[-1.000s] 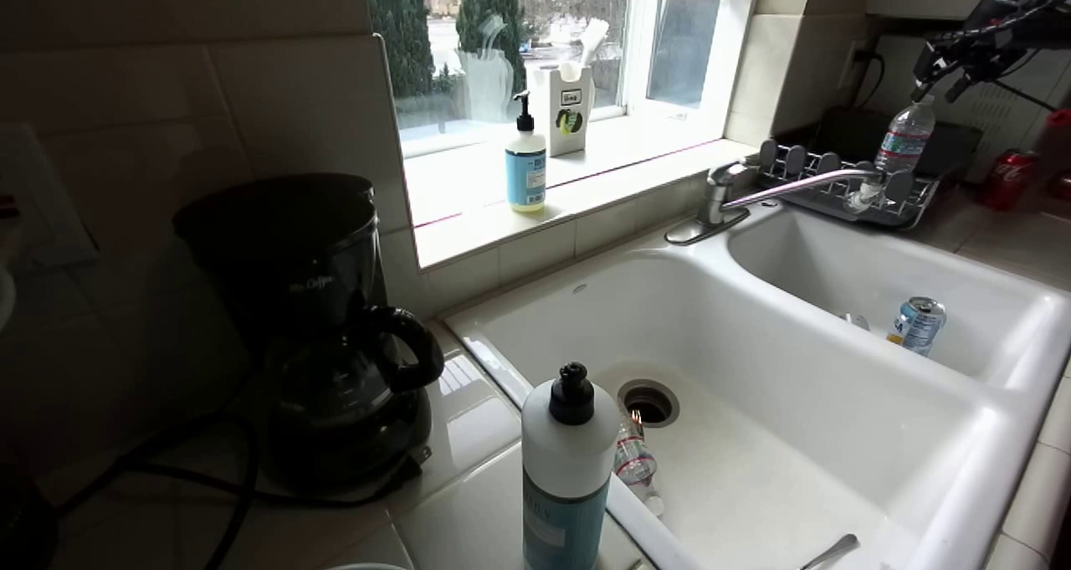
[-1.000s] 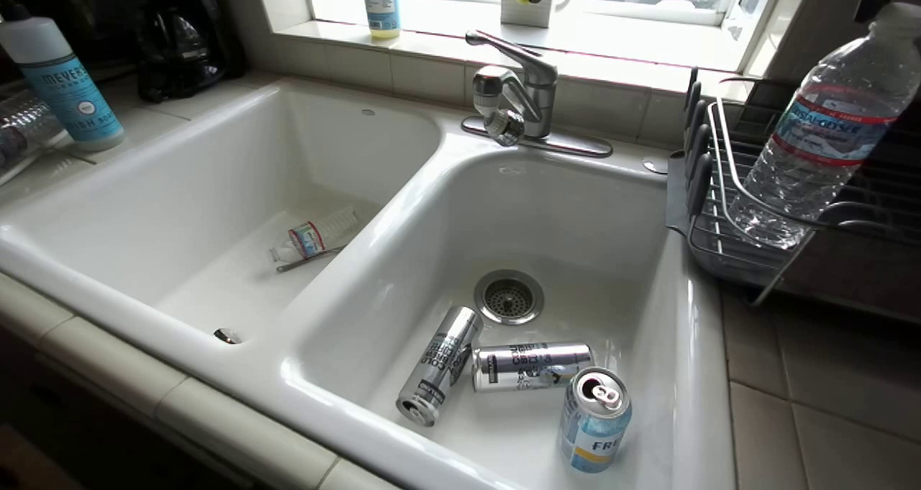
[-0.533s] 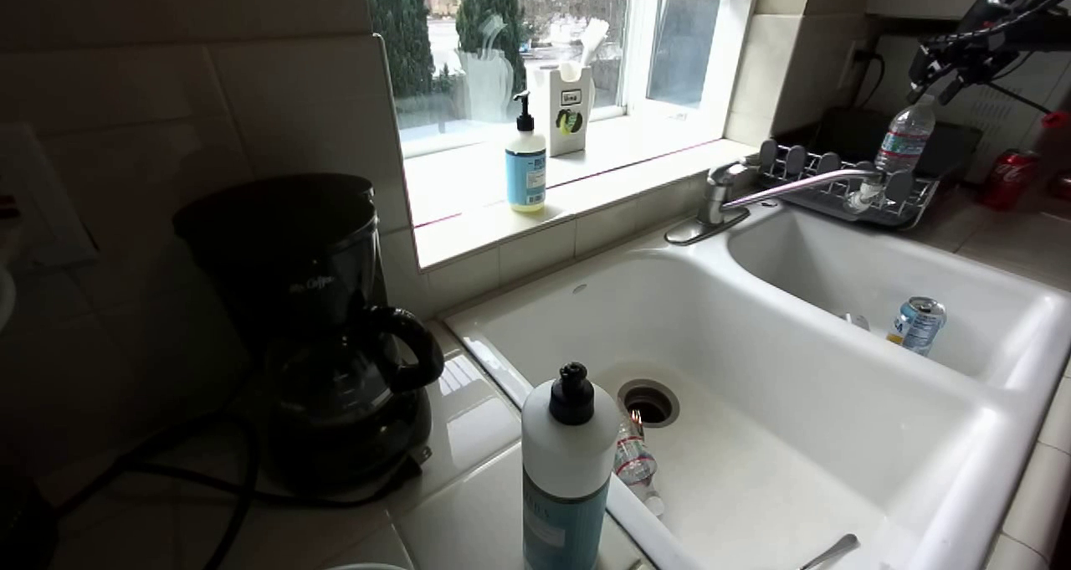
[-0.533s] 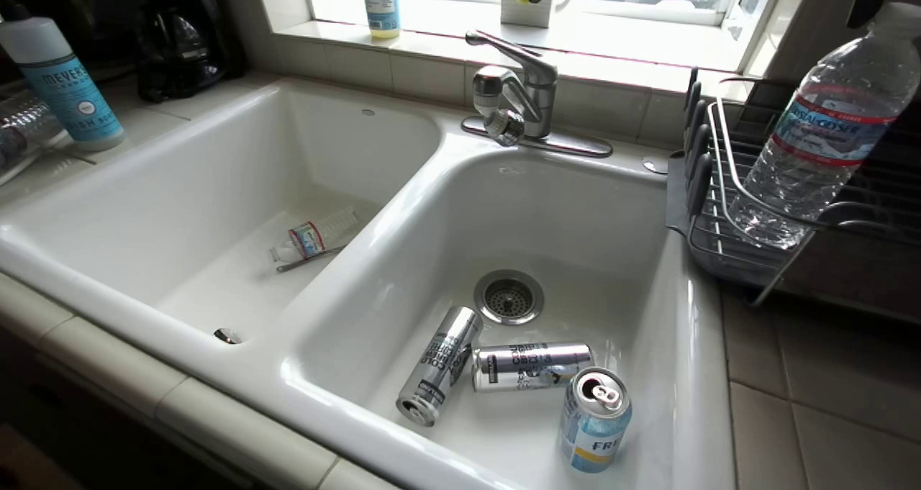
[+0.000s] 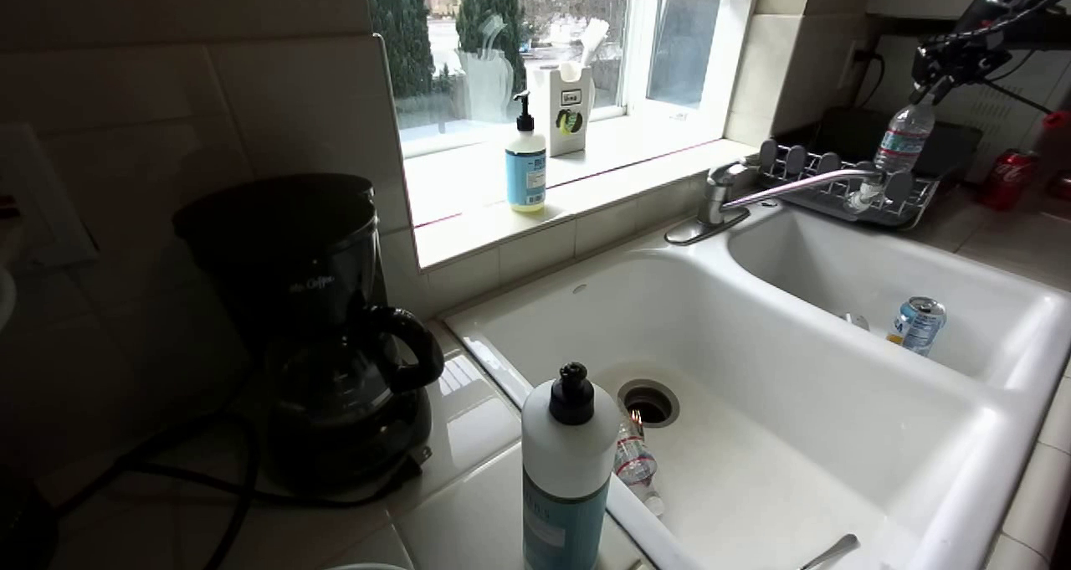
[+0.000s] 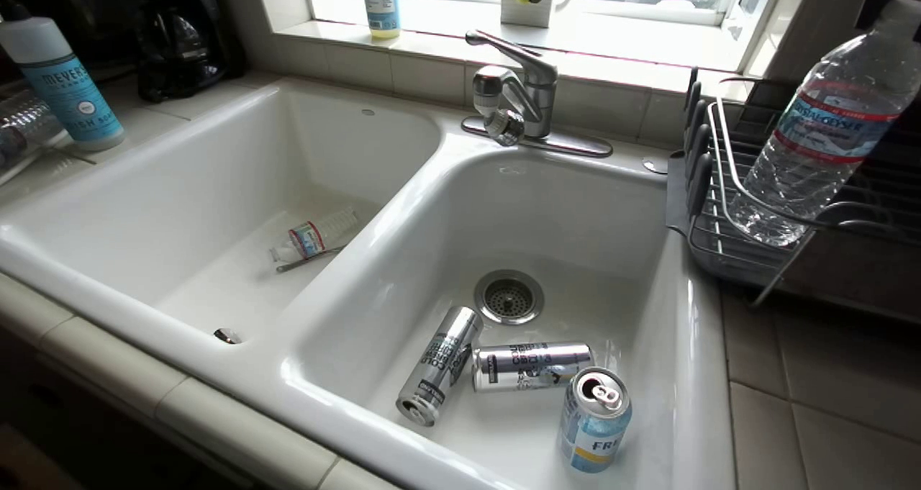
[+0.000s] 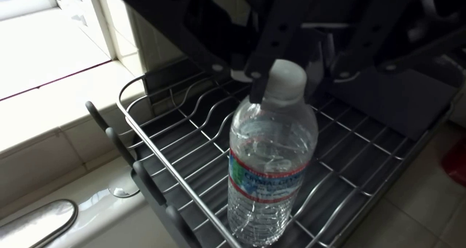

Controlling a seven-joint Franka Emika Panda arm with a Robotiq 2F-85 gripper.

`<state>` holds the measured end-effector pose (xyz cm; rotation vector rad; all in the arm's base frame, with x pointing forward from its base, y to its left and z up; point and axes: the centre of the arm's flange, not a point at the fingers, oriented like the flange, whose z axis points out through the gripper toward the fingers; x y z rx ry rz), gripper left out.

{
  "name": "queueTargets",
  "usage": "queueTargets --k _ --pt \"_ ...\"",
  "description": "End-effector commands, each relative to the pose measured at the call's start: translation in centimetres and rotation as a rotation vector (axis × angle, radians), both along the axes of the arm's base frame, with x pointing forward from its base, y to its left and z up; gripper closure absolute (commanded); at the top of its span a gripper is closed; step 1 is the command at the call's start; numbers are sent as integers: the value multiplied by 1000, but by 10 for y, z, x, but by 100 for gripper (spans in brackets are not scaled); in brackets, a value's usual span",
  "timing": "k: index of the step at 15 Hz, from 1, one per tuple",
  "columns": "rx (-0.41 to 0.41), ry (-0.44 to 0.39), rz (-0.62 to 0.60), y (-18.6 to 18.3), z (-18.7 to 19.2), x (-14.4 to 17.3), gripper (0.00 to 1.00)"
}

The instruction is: Move the bottle from the dishrack to the window sill

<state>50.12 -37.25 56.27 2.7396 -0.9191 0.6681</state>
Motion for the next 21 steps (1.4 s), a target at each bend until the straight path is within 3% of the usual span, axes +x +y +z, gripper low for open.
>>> queueTargets --k 1,7,9,14,17,18,21 --pt "-14 -33 24 16 25 -12 92" --pt "-52 -65 99 46 103 -35 92" --pt "-109 -94 112 61 131 -39 92" --pt "-193 -146 263 111 183 -13 92" --pt "-144 -114 377 146 185 13 92" --pt "-172 -144 320 137 182 -4 69" --pt "-155 -128 363 155 178 10 69"
